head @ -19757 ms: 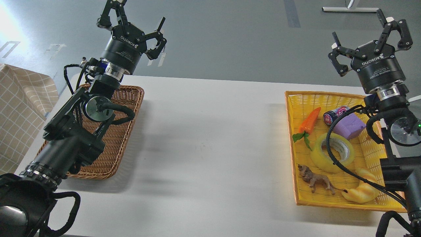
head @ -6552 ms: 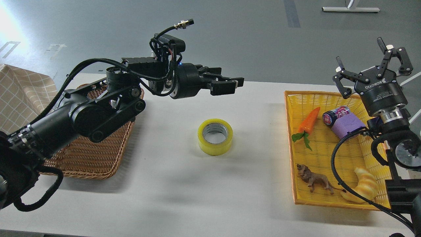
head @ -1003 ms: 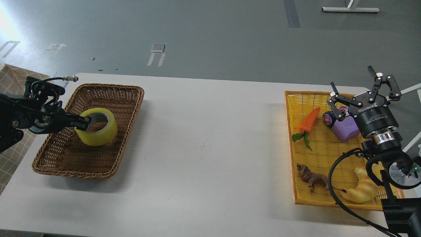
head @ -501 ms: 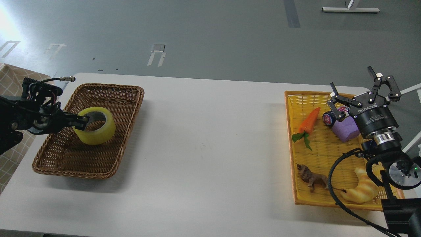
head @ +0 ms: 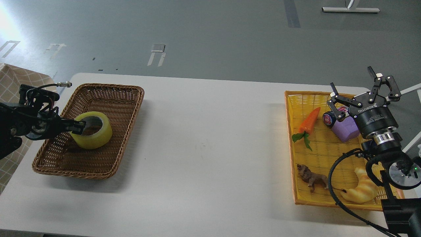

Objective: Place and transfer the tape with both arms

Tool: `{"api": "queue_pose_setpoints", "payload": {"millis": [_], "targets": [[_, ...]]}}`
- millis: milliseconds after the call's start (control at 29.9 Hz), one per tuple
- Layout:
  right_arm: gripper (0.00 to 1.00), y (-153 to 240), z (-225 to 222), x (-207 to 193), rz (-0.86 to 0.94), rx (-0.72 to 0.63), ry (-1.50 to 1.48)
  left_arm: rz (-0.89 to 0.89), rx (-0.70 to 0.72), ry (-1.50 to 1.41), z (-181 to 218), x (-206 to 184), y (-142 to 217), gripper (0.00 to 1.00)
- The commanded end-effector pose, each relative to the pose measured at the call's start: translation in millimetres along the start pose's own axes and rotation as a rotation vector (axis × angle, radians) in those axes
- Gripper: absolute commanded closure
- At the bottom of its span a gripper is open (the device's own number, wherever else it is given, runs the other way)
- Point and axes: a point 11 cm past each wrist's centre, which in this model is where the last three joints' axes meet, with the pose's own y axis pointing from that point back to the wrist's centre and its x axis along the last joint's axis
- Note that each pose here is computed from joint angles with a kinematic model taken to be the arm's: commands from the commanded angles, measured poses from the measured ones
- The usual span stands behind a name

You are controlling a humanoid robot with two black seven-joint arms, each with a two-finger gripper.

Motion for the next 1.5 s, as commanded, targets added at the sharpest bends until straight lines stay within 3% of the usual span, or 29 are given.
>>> {"api": "queue_pose_setpoints", "payload": {"millis": [0, 201, 267, 401, 468, 669, 869, 1070, 1270, 1337, 1471], "targets": [[0.02, 0, 0, 0, 0.0, 0.0, 0.0, 0.0, 0.002, 0.001, 0, 0, 0, 1.0], [0.02, -1, 0, 0, -0.001, 0.0, 0.0, 0.002, -0.002, 0.01, 0, 0, 0, 0.98], [0.02, 0, -1, 0, -0.001, 0.002, 0.0, 0.004, -0.006, 0.02, 1, 0, 0, 0.81], [0.02, -1, 0, -1, -0.003, 0.001, 0.001, 0.004, -0.006, 0.02, 1, 0, 0, 0.68], [0.02, -1, 0, -1, -0.003, 0.001, 0.001, 0.005, -0.006, 0.02, 1, 0, 0, 0.43], [0.02, -1, -1, -1, -0.003, 0.002, 0.001, 0.032, -0.019, 0.042, 2, 4, 0, 0.29], [0.02, -1, -1, -1, -0.003, 0.002, 0.001, 0.068, -0.039, 0.076, 4, 16, 5, 0.23], [0.02, -1, -2, -2, -0.007, 0.004, 0.002, 0.206, -0.122, 0.167, 18, 73, 23, 0.17], [0.0, -4, -2, -5, -0.014, 0.001, 0.004, 0.383, -0.361, 0.345, 64, 155, 61, 0.12], [0.0, -5, -4, -7, -0.021, 0.01, 0.006, 0.431, -0.487, 0.427, 90, 183, 75, 0.05], [0.0, -8, -7, -11, -0.034, 0.017, 0.009, 0.452, -0.649, 0.574, 117, 207, 84, 0.03]]}}
